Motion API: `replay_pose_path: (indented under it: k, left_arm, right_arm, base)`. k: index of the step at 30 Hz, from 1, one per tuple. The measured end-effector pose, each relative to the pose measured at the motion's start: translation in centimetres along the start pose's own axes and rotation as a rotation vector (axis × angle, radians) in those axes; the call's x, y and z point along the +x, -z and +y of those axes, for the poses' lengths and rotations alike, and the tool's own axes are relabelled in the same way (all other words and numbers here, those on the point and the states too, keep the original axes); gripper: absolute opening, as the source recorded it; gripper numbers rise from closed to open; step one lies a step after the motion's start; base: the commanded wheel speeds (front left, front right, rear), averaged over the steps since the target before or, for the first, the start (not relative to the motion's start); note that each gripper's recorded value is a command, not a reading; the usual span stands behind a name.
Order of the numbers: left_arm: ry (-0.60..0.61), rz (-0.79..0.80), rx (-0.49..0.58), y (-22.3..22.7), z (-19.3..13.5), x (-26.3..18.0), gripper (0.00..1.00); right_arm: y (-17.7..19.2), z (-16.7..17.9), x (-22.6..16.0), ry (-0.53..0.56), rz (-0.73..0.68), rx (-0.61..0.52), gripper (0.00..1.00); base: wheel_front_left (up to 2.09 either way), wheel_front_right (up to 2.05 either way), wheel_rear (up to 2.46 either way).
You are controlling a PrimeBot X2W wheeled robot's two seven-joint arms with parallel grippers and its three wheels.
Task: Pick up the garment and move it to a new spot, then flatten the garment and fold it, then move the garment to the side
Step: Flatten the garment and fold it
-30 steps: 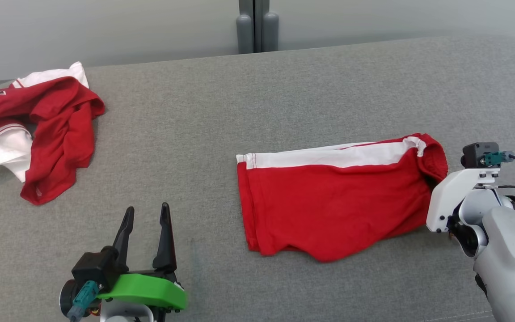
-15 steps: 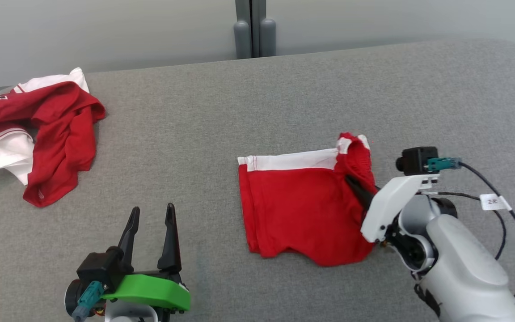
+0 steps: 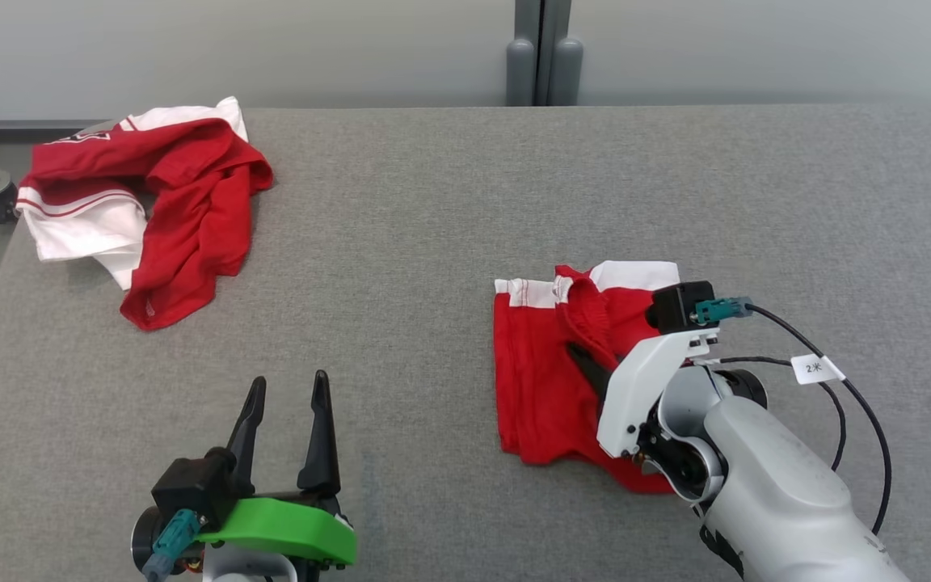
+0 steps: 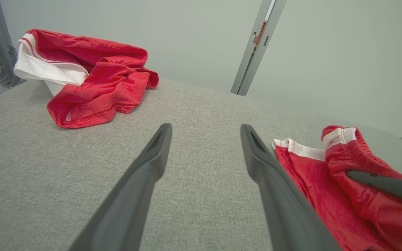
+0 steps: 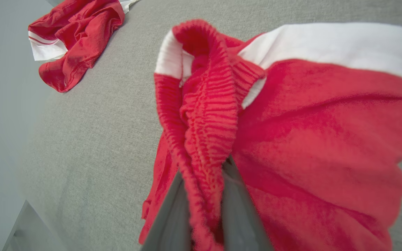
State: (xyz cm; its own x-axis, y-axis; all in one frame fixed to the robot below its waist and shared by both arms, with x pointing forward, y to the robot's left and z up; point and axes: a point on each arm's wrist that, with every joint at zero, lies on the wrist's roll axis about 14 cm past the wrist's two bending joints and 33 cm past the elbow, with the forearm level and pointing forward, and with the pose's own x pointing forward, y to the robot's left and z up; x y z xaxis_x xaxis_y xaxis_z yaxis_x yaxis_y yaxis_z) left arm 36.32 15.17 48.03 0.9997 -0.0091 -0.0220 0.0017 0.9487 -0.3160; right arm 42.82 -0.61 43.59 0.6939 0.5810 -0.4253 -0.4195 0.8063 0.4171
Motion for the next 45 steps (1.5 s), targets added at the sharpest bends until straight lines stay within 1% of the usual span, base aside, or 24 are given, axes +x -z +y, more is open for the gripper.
replay_pose_path:
  k: [1, 2, 8, 12, 16, 19, 23, 25, 28, 32, 35, 39, 43, 45]
  left_arm:
    - [-0.007, -0.002, -0.002, 0.0, 0.2, -0.1, 1.00]
    - [-0.016, -0.003, -0.003, -0.1, 0.4, -0.3, 1.00]
    - [-0.041, -0.007, -0.007, -0.2, 1.1, -0.6, 1.00]
    - [-0.031, -0.009, -0.009, -0.2, 0.8, -0.4, 1.00]
    - [-0.010, -0.008, -0.007, -0.2, 0.1, 0.1, 1.00]
    - [0.007, -0.007, -0.006, -0.1, -0.4, 0.4, 1.00]
    - [0.040, -0.014, -0.004, -0.3, -1.4, 1.2, 1.00]
    - [0.060, -0.026, -0.003, -0.6, -2.0, 1.7, 1.00]
    - [0.085, -0.051, -0.003, -1.4, -2.9, 2.5, 1.00]
    - [0.101, -0.056, -0.002, -1.5, -3.6, 2.9, 1.00]
    - [0.110, -0.061, -0.005, -1.7, -3.9, 3.0, 1.00]
    - [0.102, -0.058, 0.001, -1.5, -3.6, 2.7, 1.00]
    - [0.089, -0.050, 0.001, -1.2, -3.1, 2.1, 1.00]
    - [0.085, -0.047, 0.000, -1.1, -3.0, 1.9, 1.00]
  right_arm:
    - [0.1, 0.2, 0.3, -0.005, 0.005, -0.006, 0.58]
    - [0.1, 0.6, 0.6, -0.014, 0.005, -0.017, 1.00]
    - [-0.5, 3.0, 1.5, -0.072, -0.018, -0.069, 1.00]
    - [-1.4, 4.6, 1.4, -0.115, -0.057, -0.095, 1.00]
    - [-3.0, 4.6, 0.8, -0.114, -0.137, -0.092, 1.00]
    - [-4.9, 2.7, 0.0, -0.067, -0.221, -0.126, 1.00]
    - [-7.4, -1.4, -2.0, 0.049, -0.346, -0.211, 1.00]
    - [-7.9, -3.0, -3.1, 0.102, -0.390, -0.225, 1.00]
    - [-7.7, -5.5, -5.1, 0.182, -0.438, -0.234, 1.00]
    - [-8.2, -7.7, -8.1, 0.272, -0.529, -0.236, 1.00]
    - [-7.9, -8.5, -9.8, 0.318, -0.571, -0.227, 1.00]
    - [-7.3, -8.6, -11.7, 0.357, -0.615, -0.226, 1.00]
    - [-6.2, -8.2, -12.6, 0.372, -0.623, -0.200, 1.00]
    - [-6.2, -8.0, -12.9, 0.373, -0.633, -0.199, 1.00]
  base:
    - [0.00, 0.00, 0.00]
    - [0.00, 0.00, 0.00]
    - [0.00, 0.00, 0.00]
    - [0.00, 0.00, 0.00]
    - [0.00, 0.00, 0.00]
    - [0.00, 0.00, 0.00]
    - [0.00, 0.00, 0.00]
    - [0.00, 0.00, 0.00]
    - [0.00, 0.00, 0.00]
    - [0.00, 0.00, 0.00]
    - [0.00, 0.00, 0.00]
    - [0.00, 0.00, 0.00]
    - [0.00, 0.00, 0.00]
    - [0.00, 0.00, 0.00]
